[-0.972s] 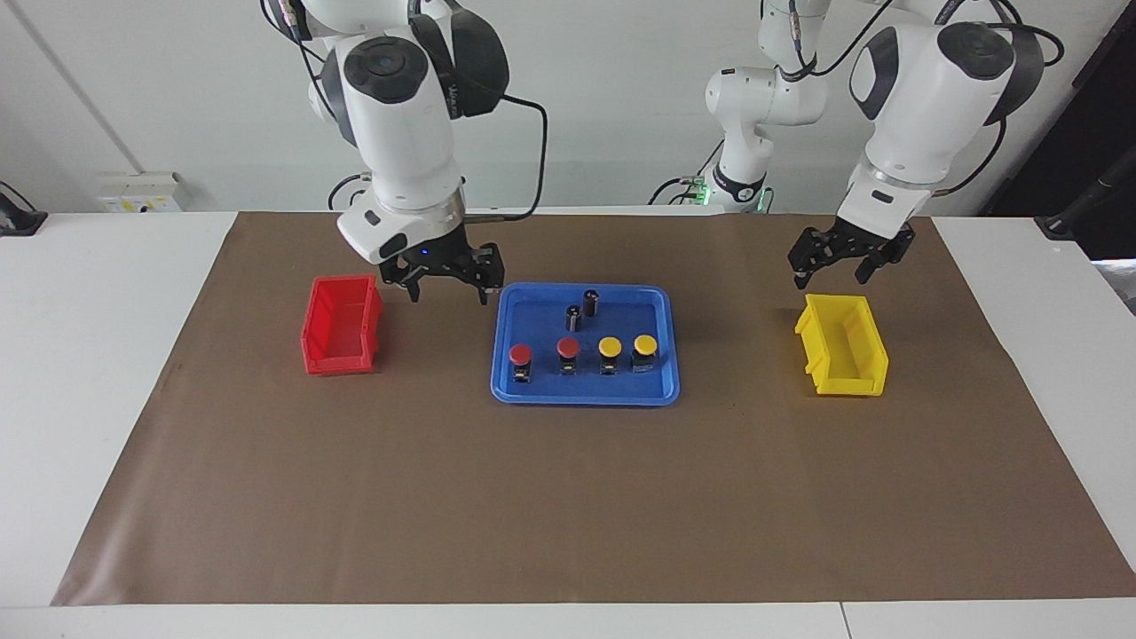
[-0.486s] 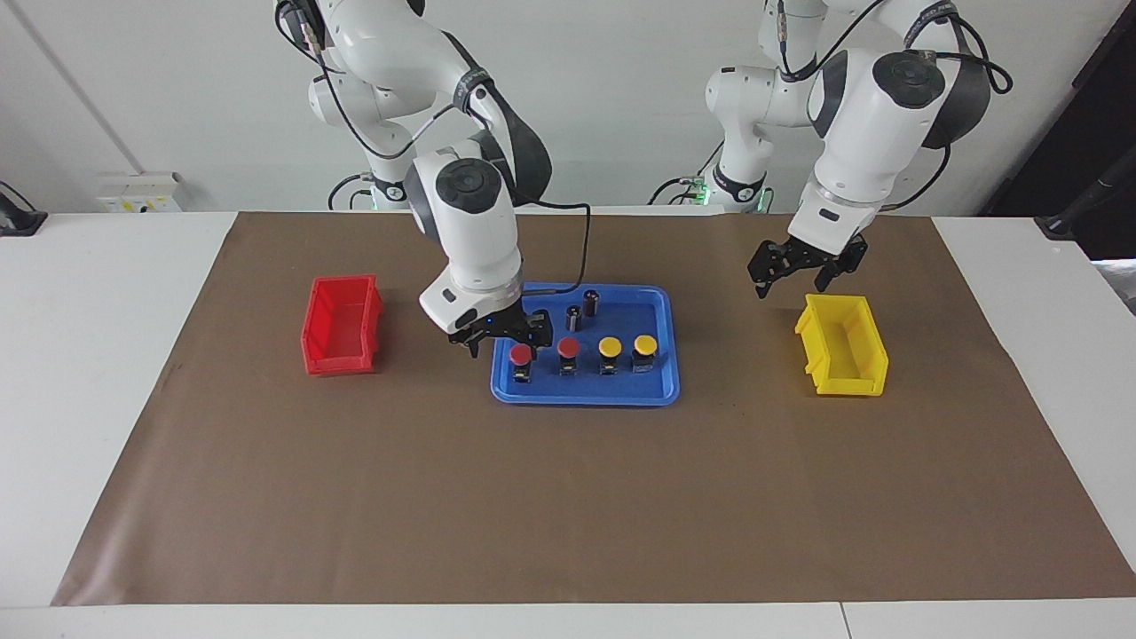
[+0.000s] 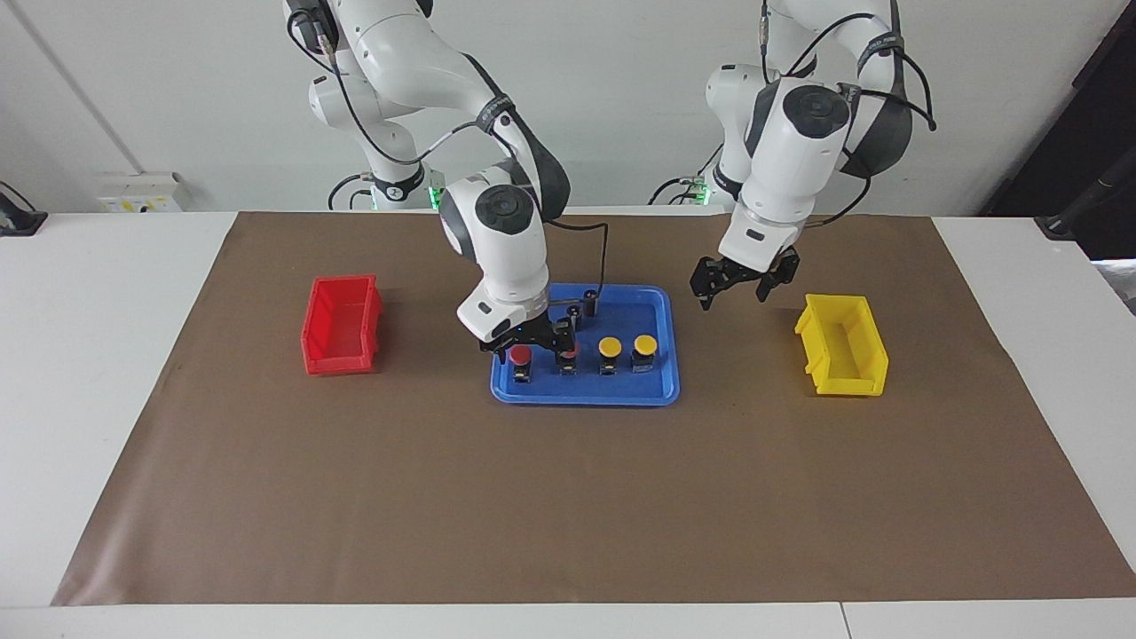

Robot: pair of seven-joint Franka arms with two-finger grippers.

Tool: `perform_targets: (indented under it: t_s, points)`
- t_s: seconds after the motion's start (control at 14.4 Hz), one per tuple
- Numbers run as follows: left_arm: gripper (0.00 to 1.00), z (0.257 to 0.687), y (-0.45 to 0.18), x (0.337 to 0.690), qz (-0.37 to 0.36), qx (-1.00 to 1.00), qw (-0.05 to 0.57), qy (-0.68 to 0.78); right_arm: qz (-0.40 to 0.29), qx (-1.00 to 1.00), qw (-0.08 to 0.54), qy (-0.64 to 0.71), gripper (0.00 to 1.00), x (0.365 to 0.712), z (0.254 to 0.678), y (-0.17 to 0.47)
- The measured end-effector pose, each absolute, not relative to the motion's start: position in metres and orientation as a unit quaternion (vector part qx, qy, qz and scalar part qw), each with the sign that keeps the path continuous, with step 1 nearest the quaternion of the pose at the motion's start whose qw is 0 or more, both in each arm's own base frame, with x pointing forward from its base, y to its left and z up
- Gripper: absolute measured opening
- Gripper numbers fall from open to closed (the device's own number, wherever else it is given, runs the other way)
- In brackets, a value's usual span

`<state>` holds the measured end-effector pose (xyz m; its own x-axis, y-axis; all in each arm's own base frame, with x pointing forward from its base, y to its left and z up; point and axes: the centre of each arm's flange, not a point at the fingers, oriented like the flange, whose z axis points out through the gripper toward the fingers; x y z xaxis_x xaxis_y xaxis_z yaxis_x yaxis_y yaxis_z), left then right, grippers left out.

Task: Sort red and yellow buttons by color
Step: 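Reach both grippers to the tray, left to yellow, right to red button, then grasp a yellow button with the left gripper while the right grasps red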

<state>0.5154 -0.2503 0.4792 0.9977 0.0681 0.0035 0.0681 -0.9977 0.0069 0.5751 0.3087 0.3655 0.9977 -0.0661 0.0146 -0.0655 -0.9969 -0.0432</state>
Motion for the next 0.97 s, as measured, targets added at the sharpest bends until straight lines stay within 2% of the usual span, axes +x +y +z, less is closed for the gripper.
perform_targets:
  t_s: [0.07,0.14,0.28,0.42,0.83,0.97]
  points:
    - [1.0,0.471,-0.257,0.514,0.002,0.999,0.004,0.035,-0.009,-0.999,0.022,0.031,0.89,0.575,0.364,0.309]
    - [1.0,0.464,-0.264,0.512,0.004,0.999,0.005,0.036,-0.01,-0.999,0.023,0.027,0.89,0.575,0.363,0.308]
    - [1.0,0.449,-0.276,0.508,0.005,0.999,0.005,0.037,-0.012,-1.0,0.023,0.01,0.81,0.574,0.359,0.308]
    - [1.0,0.438,-0.282,0.505,0.008,0.999,0.008,0.033,-0.007,-1.0,0.02,-0.005,0.8,0.57,0.351,0.304]
    - [1.0,0.403,-0.314,0.493,0.01,0.999,0.01,0.036,-0.002,-1.0,0.016,-0.013,0.69,0.565,0.341,0.296]
    - [1.0,0.389,-0.326,0.49,0.012,0.999,0.012,0.036,-0.001,-1.0,0.016,-0.015,0.56,0.563,0.341,0.296]
